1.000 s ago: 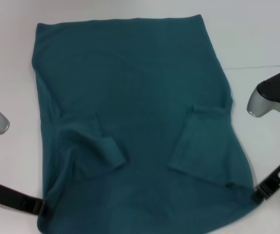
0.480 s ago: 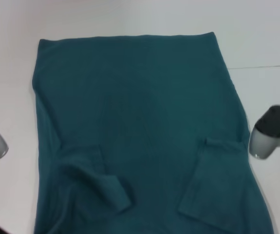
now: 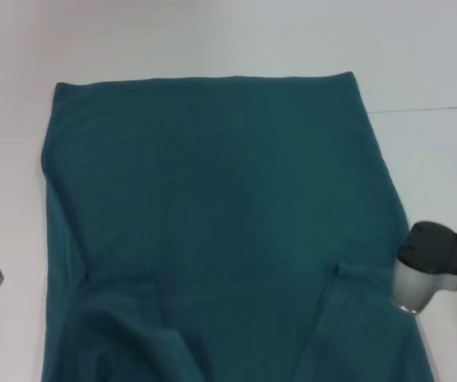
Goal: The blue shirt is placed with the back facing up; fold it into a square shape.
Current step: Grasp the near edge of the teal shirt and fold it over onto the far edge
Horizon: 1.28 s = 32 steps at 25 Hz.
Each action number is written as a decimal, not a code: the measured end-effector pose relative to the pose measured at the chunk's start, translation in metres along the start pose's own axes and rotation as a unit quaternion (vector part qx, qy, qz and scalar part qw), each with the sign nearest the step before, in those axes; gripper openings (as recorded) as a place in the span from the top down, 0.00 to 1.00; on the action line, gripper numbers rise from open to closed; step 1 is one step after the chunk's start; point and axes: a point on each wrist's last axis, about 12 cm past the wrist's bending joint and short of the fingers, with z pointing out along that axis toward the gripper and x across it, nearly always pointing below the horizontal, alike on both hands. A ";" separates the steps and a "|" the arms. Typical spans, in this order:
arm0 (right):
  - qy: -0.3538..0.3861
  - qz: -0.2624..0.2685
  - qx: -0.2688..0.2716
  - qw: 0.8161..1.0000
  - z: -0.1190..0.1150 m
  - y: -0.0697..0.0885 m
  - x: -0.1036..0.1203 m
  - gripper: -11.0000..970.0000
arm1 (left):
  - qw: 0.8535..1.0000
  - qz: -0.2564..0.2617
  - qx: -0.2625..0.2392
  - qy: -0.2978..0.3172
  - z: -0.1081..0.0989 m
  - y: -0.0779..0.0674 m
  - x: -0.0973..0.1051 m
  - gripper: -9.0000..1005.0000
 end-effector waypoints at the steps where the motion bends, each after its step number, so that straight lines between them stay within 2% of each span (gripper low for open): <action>1: -0.002 0.001 -0.002 1.000 0.000 0.000 0.002 0.93 | 1.000 0.000 0.001 0.002 0.000 0.000 0.001 0.98; 6: -0.041 0.007 -0.001 0.999 -0.011 -0.009 0.008 0.93 | 1.000 -0.004 0.017 -0.023 -0.005 0.005 0.003 0.98; 11: -0.115 0.032 0.004 0.993 -0.036 -0.029 0.026 0.93 | 0.991 -0.026 0.061 -0.114 -0.021 0.022 0.010 0.98; 16: -0.169 0.050 0.009 0.984 -0.053 -0.041 0.037 0.93 | 0.982 -0.044 0.085 -0.161 -0.024 0.031 0.018 0.98; 18: -0.187 0.055 0.011 0.981 -0.059 -0.044 0.038 0.93 | 0.969 -0.054 0.119 -0.208 -0.025 0.034 0.025 0.98; 19: -0.196 0.056 0.014 0.979 -0.062 -0.045 0.038 0.93 | 0.969 -0.054 0.119 -0.208 -0.025 0.034 0.025 0.98; 21: -0.223 0.064 0.022 0.973 -0.070 -0.049 0.038 0.93 | 0.952 -0.060 0.149 -0.262 -0.033 0.038 0.029 0.98; 22: -0.223 0.064 0.022 0.973 -0.070 -0.049 0.038 0.93 | 0.945 -0.062 0.157 -0.279 -0.036 0.040 0.030 0.98; 23: -0.233 0.067 0.025 0.970 -0.072 -0.050 0.038 0.93 | 0.945 -0.062 0.157 -0.279 -0.036 0.040 0.030 0.98; 25: -0.253 0.073 0.034 0.964 -0.078 -0.054 0.037 0.93 | 0.930 -0.064 0.173 -0.319 -0.043 0.044 0.031 0.98; 32: -0.315 0.082 0.061 0.944 -0.095 -0.062 0.022 0.93 | 0.908 -0.059 0.185 -0.372 -0.054 0.047 0.013 0.98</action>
